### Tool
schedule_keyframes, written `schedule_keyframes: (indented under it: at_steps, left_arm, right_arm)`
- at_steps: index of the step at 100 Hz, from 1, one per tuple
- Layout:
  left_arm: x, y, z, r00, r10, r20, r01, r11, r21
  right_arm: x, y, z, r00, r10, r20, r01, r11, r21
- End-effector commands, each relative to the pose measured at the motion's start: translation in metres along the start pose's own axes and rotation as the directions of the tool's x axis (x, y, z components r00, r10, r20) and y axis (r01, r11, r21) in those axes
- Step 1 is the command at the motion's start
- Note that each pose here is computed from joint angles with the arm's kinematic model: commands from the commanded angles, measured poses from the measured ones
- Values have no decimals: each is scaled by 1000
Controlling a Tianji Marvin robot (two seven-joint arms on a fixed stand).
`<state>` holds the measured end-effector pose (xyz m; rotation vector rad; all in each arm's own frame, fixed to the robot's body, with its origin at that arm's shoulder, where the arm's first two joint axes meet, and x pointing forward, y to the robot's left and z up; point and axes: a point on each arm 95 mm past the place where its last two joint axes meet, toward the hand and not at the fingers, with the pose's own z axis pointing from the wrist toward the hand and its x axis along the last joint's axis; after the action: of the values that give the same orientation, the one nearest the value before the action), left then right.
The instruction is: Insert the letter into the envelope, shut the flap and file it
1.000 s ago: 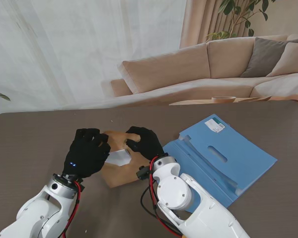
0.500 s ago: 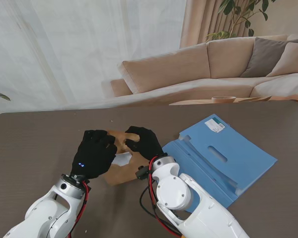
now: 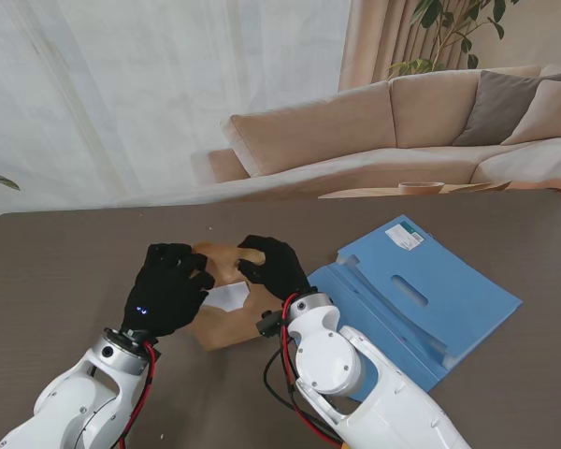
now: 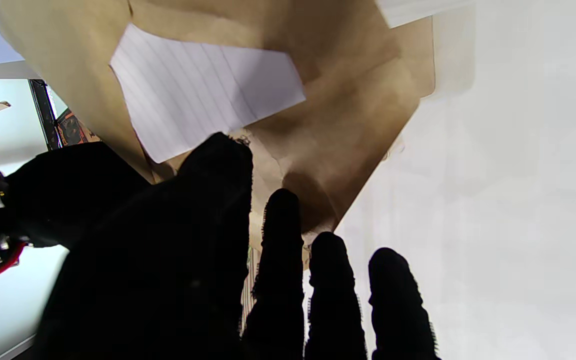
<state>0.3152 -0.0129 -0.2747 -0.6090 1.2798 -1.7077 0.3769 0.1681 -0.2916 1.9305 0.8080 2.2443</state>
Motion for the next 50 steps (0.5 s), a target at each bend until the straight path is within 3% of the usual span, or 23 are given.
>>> schedule_keyframes:
  at_steps: [1, 50]
  left_arm:
    - [3, 4, 0, 1000, -6, 1, 6, 1000, -21]
    - [19, 17, 4, 1000, 0, -10, 0, 997, -75]
  right_arm:
    - [2, -5, -1, 1000, 12, 0, -12, 1000, 17]
    - [5, -6, 0, 1000, 25, -6, -25, 1000, 14]
